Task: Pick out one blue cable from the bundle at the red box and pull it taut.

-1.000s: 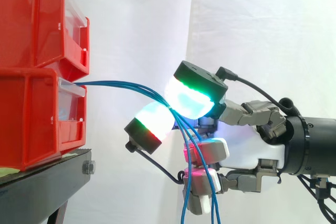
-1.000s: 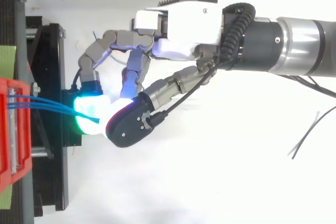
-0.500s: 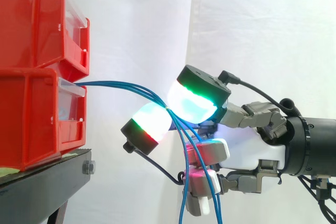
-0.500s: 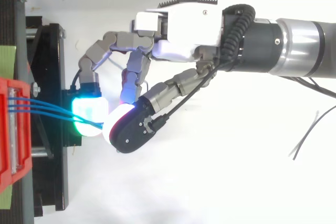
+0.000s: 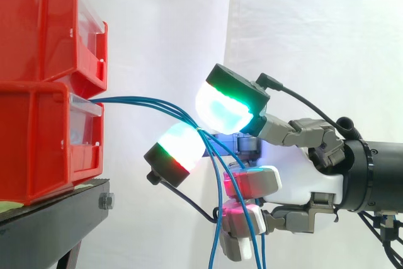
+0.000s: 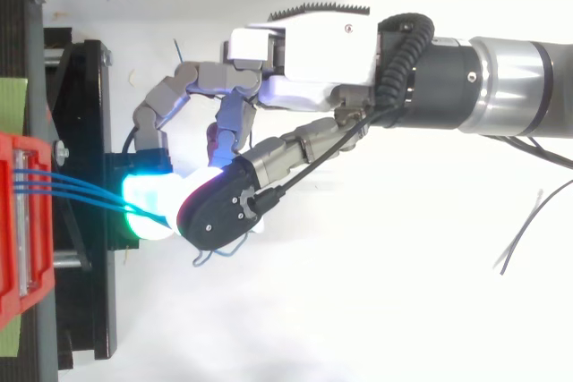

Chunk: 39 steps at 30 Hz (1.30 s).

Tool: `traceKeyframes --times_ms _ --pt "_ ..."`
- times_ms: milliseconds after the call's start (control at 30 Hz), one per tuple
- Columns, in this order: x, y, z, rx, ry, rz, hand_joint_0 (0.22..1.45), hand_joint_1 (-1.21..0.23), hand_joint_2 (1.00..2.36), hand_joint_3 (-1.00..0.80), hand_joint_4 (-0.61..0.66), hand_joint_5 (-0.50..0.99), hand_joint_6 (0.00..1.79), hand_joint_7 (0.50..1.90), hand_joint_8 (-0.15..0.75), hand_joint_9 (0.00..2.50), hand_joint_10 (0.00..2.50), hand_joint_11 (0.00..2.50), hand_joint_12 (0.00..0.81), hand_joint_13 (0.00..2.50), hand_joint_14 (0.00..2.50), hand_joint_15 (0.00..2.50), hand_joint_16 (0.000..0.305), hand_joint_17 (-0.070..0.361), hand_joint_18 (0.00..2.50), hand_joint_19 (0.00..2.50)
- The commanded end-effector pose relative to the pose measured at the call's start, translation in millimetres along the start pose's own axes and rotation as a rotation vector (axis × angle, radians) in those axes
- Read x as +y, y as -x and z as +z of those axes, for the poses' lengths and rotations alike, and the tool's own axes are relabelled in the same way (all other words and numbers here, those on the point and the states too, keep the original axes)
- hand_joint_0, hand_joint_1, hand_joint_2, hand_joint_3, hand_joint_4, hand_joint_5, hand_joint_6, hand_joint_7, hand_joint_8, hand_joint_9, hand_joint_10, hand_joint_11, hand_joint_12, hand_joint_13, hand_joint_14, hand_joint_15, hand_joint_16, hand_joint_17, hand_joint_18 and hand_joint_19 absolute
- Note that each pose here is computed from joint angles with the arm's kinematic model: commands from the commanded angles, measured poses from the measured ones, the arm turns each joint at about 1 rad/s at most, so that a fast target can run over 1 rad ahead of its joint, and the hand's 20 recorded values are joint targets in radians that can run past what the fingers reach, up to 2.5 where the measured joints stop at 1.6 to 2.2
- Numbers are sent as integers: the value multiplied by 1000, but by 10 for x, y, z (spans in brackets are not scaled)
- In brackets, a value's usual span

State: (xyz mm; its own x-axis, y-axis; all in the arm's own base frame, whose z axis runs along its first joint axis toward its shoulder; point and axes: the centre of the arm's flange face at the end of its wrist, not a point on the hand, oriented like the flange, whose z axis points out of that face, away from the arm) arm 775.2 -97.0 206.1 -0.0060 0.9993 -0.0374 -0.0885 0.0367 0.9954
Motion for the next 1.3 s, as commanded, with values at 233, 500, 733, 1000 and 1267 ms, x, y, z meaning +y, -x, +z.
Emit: traceKeyframes --times_ms 233,500,733,1000,1267 --pt "-1 0 -1 3 1 0 597 -641 1005 -455 61 -132 860 919 284 1425 30 1007 373 1283 26 781 47 105 920 830" --pt "-7 0 -5 3 -1 -2 622 -779 1023 -165 -18 -155 907 938 278 1353 28 1002 364 1266 27 768 47 105 924 821" --pt "-6 -12 -2 4 1 -1 686 -823 1021 -193 -117 -171 940 935 271 1311 27 1008 352 1249 26 754 46 104 927 807" --pt "-6 -11 -2 3 1 -1 742 -855 1006 -413 -98 -173 947 882 263 1316 27 1004 341 1238 26 744 46 103 931 800" --pt "-6 -9 -2 1 1 -1 619 -750 1000 -500 55 -145 913 800 280 1424 31 1025 356 1268 28 778 45 102 922 813"
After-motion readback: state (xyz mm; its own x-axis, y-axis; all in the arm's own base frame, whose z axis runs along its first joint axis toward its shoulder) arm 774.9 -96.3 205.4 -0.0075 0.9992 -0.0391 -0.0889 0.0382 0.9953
